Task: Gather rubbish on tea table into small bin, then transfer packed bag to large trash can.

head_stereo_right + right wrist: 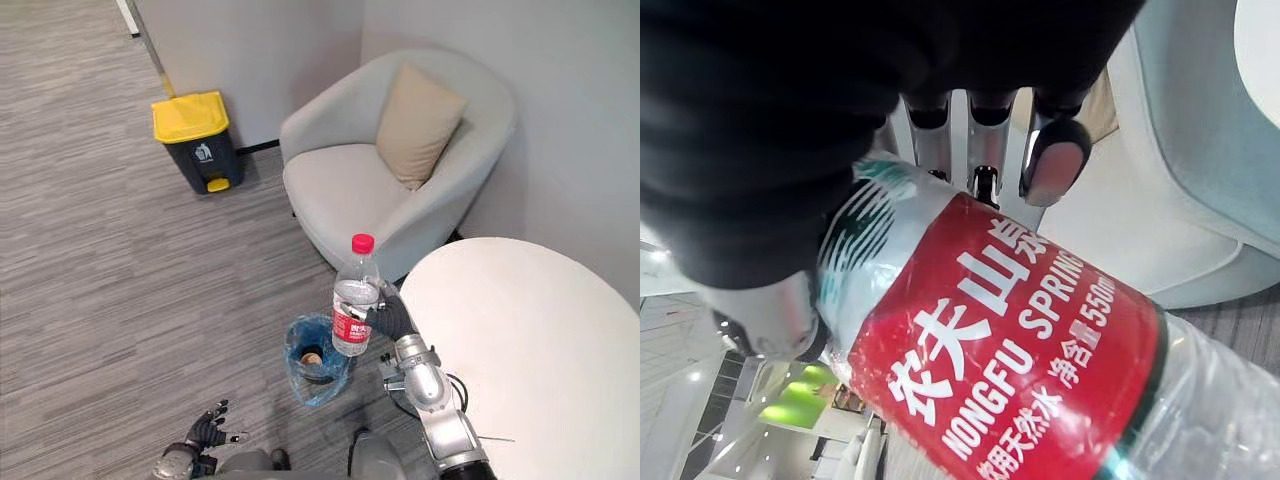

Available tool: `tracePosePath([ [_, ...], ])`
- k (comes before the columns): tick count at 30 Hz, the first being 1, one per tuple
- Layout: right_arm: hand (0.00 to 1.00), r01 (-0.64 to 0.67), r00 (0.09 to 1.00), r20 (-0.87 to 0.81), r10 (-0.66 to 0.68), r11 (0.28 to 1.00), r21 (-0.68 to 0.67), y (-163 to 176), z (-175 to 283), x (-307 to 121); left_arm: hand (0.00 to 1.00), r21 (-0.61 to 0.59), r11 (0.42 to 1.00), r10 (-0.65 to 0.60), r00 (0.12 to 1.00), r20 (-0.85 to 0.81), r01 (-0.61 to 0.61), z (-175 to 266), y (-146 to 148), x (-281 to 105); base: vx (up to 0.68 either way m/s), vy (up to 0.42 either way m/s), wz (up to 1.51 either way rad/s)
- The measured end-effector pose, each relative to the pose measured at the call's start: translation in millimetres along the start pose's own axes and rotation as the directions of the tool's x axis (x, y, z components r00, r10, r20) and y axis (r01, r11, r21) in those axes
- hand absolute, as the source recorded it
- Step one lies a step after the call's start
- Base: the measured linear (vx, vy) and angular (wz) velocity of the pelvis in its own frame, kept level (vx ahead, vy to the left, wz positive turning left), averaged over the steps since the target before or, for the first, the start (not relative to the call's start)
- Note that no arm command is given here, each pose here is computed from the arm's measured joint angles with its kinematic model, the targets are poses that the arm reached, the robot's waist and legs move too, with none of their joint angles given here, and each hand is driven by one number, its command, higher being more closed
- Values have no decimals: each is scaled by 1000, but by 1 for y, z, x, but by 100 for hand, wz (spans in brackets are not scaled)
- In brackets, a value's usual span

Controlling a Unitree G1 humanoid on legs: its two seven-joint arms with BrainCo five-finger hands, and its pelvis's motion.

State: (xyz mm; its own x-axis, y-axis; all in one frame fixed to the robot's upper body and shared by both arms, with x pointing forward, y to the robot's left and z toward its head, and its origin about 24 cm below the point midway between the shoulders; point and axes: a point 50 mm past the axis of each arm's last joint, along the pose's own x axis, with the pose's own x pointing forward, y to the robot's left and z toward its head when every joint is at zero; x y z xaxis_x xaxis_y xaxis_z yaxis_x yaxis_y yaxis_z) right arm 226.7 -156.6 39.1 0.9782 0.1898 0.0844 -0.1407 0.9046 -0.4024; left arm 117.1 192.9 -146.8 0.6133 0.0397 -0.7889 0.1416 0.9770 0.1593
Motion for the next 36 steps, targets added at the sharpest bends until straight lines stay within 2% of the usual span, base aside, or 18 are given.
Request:
tracePosePath([
  [19, 100, 42, 999, 6, -42, 998, 45, 2, 3, -1, 0, -15, 1000, 18, 1000, 12, -18, 4, 4, 1, 62, 42, -19],
  [30, 100, -81, 997, -13, 81, 996, 26, 20, -2, -2, 0, 4, 1000, 26, 1000, 8, -26, 2, 10, 0, -113, -3, -3],
  [36, 100, -138, 986, 80, 144, 987, -77, 18, 15, 39, 0, -2, 998, 57, 993, 106, -57, 35, 16, 10, -107, -1, 14],
])
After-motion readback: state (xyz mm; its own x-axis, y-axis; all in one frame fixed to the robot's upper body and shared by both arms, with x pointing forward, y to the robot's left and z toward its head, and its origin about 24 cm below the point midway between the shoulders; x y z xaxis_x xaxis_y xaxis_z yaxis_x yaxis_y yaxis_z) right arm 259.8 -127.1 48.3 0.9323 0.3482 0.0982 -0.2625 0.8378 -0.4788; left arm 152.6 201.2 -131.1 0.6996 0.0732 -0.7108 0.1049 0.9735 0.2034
